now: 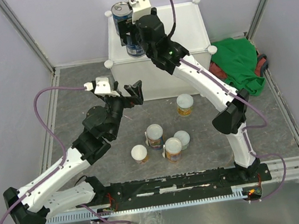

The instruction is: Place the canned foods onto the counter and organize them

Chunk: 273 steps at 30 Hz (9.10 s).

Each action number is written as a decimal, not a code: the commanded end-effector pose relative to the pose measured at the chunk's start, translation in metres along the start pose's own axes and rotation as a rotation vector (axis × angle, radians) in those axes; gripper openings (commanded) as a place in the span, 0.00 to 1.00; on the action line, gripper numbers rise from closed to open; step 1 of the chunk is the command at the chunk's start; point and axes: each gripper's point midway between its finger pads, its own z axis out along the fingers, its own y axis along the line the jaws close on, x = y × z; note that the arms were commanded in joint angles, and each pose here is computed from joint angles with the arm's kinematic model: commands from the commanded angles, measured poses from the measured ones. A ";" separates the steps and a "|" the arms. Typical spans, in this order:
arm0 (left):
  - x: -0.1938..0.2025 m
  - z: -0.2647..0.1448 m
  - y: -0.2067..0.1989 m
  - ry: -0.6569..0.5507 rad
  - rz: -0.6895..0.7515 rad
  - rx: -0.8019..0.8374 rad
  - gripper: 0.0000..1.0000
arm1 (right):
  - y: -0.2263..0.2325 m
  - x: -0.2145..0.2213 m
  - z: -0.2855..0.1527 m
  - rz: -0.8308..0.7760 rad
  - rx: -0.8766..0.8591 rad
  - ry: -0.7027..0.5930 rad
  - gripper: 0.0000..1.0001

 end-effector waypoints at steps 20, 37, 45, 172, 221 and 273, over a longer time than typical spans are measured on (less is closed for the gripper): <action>-0.028 0.010 -0.008 -0.071 -0.019 0.045 0.99 | -0.012 0.017 -0.007 -0.033 0.029 0.035 0.99; -0.030 0.028 -0.006 -0.073 -0.036 0.050 0.99 | -0.016 0.039 -0.008 0.005 0.028 0.088 0.99; -0.027 0.029 -0.002 -0.067 -0.046 0.049 0.99 | -0.019 0.015 -0.039 0.040 0.007 0.050 0.99; -0.019 0.166 0.051 -0.034 0.073 -0.207 0.99 | -0.108 0.060 -0.240 0.202 0.077 0.080 0.97; 0.011 0.035 0.017 0.186 -0.094 0.011 0.99 | 0.008 0.208 -0.408 -0.068 -0.356 0.408 0.99; 0.047 0.040 0.019 0.245 -0.081 0.009 0.99 | 0.017 0.308 -0.365 -0.025 -0.334 0.462 0.92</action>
